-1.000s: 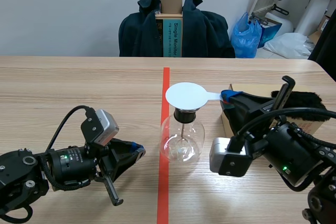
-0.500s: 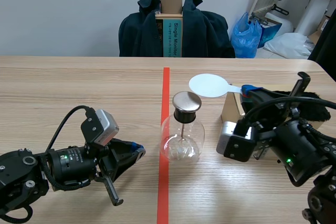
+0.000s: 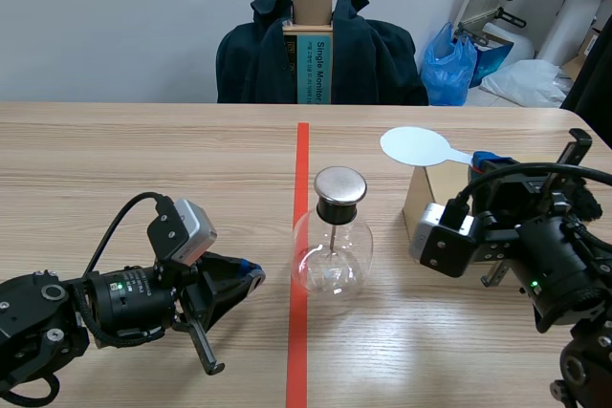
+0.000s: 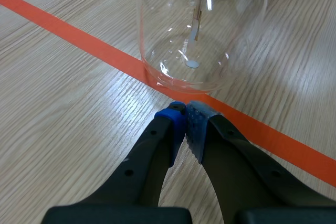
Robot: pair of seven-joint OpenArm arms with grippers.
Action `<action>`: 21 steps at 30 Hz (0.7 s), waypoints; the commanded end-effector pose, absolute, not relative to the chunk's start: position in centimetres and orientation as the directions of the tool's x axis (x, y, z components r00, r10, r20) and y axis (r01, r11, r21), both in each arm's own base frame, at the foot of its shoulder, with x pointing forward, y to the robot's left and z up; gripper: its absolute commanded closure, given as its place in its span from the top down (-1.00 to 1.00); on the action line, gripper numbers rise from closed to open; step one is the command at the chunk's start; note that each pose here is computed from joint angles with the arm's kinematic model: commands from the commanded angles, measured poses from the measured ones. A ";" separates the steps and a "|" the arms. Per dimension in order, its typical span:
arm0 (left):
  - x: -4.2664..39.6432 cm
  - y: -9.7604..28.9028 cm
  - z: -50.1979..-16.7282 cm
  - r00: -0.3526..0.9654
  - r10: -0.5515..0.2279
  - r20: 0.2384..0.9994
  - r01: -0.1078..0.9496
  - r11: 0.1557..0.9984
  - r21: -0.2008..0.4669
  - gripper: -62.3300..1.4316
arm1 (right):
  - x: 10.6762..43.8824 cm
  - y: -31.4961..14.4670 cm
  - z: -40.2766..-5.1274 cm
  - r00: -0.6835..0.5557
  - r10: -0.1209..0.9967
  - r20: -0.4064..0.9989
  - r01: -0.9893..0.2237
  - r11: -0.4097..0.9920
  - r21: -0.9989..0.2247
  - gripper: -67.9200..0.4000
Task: Do the electroscope experiment.
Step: 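Move the plate toward and away from the electroscope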
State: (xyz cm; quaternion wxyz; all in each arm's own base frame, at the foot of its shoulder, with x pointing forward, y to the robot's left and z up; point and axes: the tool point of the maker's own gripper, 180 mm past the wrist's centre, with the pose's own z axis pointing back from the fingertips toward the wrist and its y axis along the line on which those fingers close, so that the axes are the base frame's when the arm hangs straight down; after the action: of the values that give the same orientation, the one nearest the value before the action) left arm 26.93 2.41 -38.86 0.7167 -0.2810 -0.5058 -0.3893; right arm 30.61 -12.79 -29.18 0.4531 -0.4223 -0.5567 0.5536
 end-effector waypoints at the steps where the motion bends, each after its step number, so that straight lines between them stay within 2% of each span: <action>1: 27.5 2.0 -37.6 0.158 -0.234 0.959 0.839 0.545 -0.005 -0.89 | 31.0 -12.8 -27.9 -0.258 0.966 0.019 0.011 0.023 -1.000 -0.96; 13: 27.5 2.0 -37.6 0.158 -0.234 0.959 0.839 0.545 -0.005 -0.89 | 29.3 -8.6 -27.8 -0.490 0.871 0.014 0.012 0.023 -1.000 -0.96; 21: 27.5 2.0 -37.6 0.158 -0.234 0.959 0.839 0.545 -0.005 -0.89 | 28.2 -6.8 -27.7 -0.586 0.810 0.011 0.012 0.023 -1.000 -0.96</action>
State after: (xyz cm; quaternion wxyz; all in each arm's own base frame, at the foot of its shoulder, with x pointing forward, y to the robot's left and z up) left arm 26.93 2.41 -38.86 0.7167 -0.2810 -0.5058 -0.3893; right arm 27.64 -6.37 -28.89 0.3345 -0.3054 -0.6348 0.6260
